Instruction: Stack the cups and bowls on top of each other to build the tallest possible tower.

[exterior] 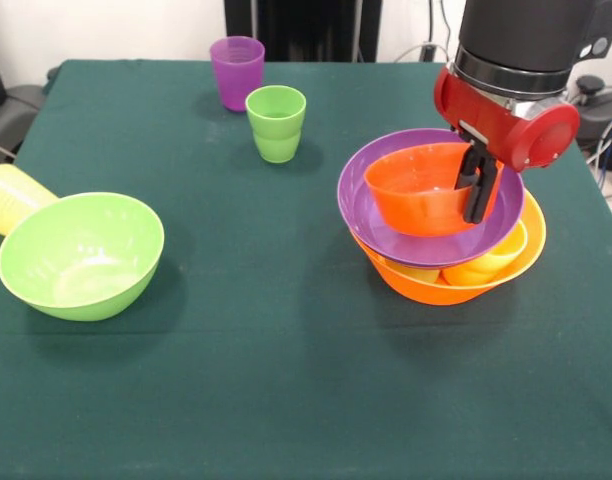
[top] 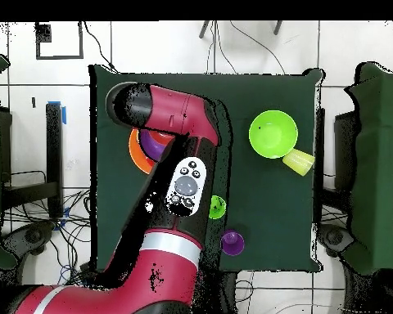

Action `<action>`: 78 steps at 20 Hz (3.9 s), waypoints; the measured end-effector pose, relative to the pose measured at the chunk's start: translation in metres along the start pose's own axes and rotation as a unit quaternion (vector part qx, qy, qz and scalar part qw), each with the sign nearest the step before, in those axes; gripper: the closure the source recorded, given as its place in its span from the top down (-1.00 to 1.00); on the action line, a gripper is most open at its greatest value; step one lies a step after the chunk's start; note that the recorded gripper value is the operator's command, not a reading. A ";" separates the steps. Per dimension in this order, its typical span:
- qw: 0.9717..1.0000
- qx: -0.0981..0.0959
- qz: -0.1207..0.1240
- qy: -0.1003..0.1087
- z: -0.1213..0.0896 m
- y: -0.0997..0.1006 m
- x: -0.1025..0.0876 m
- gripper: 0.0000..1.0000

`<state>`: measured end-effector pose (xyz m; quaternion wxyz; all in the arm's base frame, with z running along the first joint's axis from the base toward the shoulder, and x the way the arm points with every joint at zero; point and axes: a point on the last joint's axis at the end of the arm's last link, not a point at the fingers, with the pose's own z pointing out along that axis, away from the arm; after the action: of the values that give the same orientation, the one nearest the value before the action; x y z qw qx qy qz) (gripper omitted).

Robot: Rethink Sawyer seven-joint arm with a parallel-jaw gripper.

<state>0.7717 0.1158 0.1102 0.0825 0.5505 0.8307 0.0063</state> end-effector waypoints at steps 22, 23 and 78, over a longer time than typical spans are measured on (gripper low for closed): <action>1.000 0.009 -0.008 -0.008 0.004 -0.002 0.016 -1.00; 1.000 0.010 -0.008 -0.009 0.004 -0.002 0.015 -1.00; 0.999 -0.003 0.044 0.017 -0.123 0.005 -0.022 1.00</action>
<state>0.7671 0.1073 0.2347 0.0694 0.5858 0.8072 0.0222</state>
